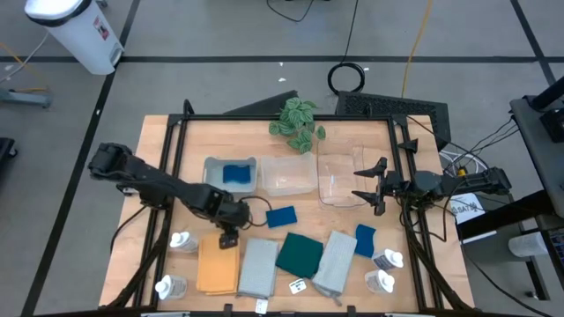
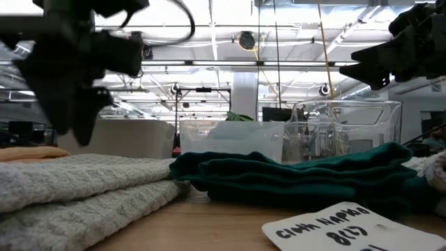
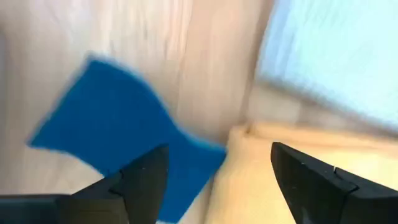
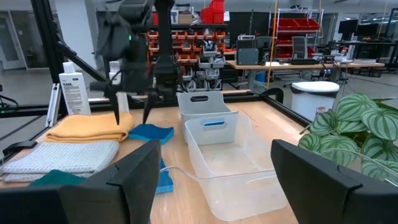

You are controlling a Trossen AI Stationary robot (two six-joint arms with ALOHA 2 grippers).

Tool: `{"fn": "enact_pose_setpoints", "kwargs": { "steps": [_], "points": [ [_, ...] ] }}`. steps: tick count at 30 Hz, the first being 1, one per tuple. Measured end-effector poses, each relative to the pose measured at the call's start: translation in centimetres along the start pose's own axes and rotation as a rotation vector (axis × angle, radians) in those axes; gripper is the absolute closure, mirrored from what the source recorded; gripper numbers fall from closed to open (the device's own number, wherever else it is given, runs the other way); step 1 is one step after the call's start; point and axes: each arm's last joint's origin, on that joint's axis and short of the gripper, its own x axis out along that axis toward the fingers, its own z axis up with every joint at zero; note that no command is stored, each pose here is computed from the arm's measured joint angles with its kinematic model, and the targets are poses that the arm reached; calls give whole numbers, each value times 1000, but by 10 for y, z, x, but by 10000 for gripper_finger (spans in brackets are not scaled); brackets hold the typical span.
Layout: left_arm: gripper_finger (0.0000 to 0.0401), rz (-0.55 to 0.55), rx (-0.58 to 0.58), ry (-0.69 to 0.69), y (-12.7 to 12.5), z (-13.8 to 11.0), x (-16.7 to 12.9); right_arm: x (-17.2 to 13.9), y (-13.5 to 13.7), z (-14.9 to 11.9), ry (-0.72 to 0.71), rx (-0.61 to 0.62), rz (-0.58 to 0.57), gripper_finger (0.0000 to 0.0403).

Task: Pick & Place Kitchen Items
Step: Put the blue sponge into the gray bin

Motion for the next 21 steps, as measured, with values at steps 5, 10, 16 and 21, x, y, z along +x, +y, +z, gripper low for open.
{"fn": "enact_pose_setpoints", "kwargs": {
  "steps": [5,10,16,21],
  "points": [
    [119,96,-98,-100,3,-1,-15,0,0,0,-1,0,0,124],
    [119,146,-296,-61,7,-5,-11,0,0,0,0,0,0,124],
    [119,169,-438,-19,8,-6,0,0,0,0,0,0,0,124],
    [119,223,-545,28,13,-6,11,0,0,0,0,0,0,124]
  ]
}}
